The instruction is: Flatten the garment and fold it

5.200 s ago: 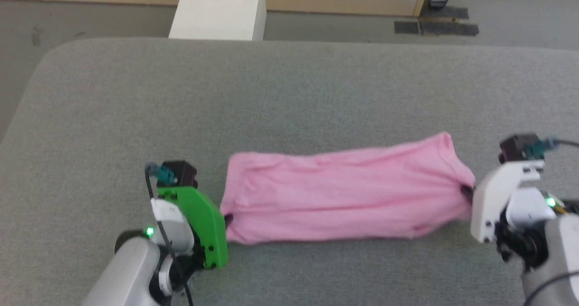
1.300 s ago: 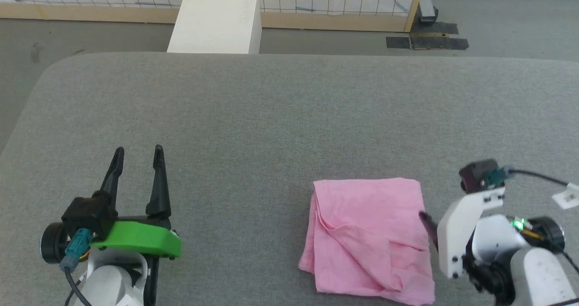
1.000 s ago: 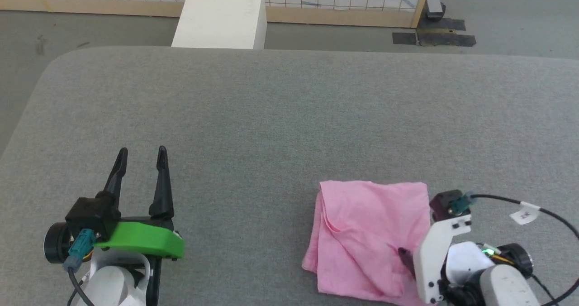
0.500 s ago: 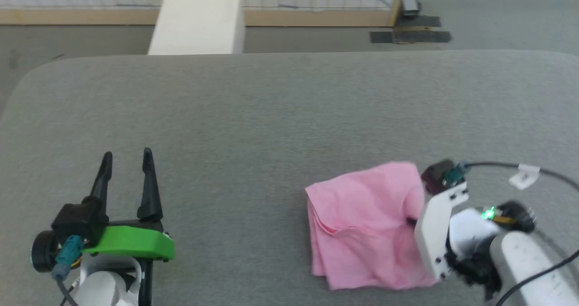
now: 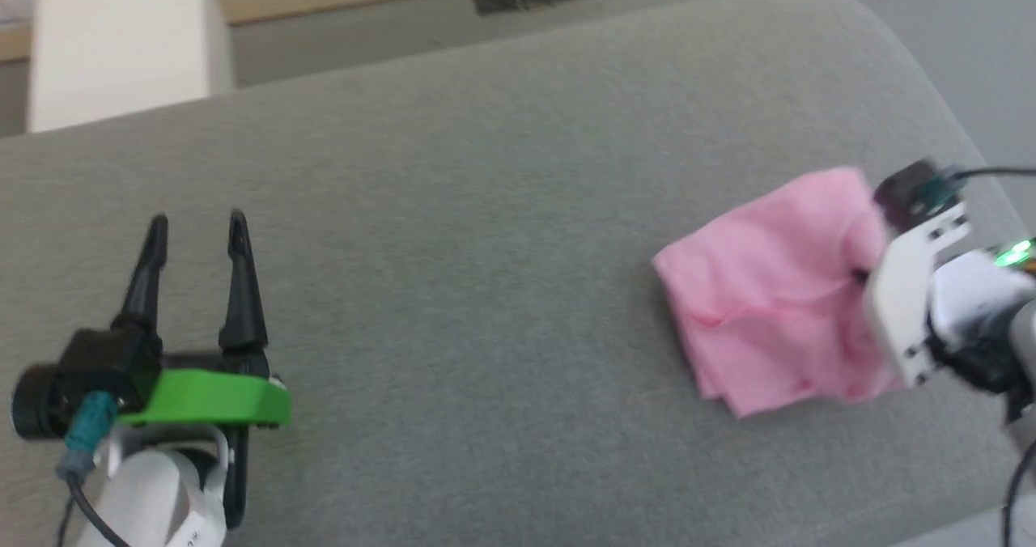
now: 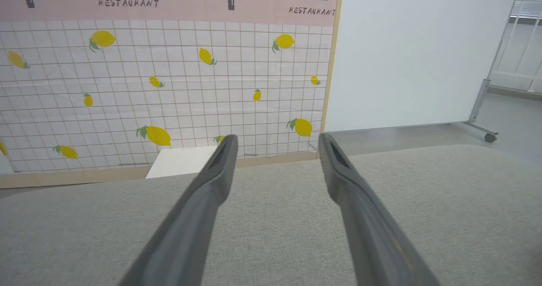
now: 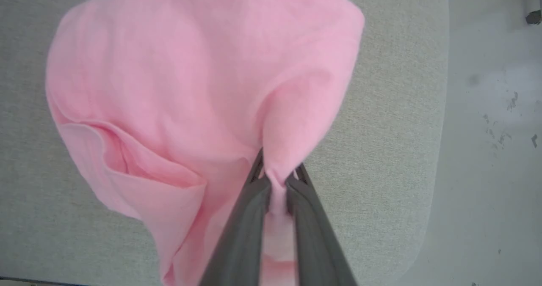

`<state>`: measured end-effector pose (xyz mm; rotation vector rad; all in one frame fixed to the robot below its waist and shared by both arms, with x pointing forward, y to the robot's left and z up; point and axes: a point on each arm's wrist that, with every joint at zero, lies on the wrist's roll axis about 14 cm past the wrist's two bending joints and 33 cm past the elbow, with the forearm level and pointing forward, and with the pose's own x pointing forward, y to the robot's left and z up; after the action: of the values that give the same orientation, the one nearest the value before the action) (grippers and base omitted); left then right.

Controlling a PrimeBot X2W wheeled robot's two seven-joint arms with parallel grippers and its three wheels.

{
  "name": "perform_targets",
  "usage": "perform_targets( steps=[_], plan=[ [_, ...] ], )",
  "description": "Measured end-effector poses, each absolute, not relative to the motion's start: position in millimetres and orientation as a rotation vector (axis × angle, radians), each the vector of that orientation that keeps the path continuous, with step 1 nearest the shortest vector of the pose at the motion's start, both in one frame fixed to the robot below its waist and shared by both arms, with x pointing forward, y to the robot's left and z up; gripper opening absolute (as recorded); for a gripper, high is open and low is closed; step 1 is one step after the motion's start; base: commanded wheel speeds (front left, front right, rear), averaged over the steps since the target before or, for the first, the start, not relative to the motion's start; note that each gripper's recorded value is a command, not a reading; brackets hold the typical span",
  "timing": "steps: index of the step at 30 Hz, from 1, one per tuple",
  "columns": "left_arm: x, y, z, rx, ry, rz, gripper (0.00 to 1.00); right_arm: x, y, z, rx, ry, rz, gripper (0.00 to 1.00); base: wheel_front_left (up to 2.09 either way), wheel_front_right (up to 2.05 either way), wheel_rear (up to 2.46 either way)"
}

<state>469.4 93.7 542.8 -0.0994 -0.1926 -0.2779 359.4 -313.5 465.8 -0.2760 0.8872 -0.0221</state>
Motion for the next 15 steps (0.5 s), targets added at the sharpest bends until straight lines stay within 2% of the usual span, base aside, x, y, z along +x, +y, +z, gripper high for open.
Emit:
perform_targets(
  steps=[8, 15],
  plan=[
    [502.6, 64.0, 525.4, -0.087, -0.163, -0.367, 1.00, 355.4, -402.3, 458.7, -0.308, 0.947, -0.247, 0.00, 0.00, 0.00, 0.00],
    [519.3, 73.1, 484.9, -0.065, -0.075, -0.351, 1.00, 366.7, -458.2, 444.7, -0.352, 0.983, -0.399, 0.00, 0.00, 0.00, 0.00]
  ],
)
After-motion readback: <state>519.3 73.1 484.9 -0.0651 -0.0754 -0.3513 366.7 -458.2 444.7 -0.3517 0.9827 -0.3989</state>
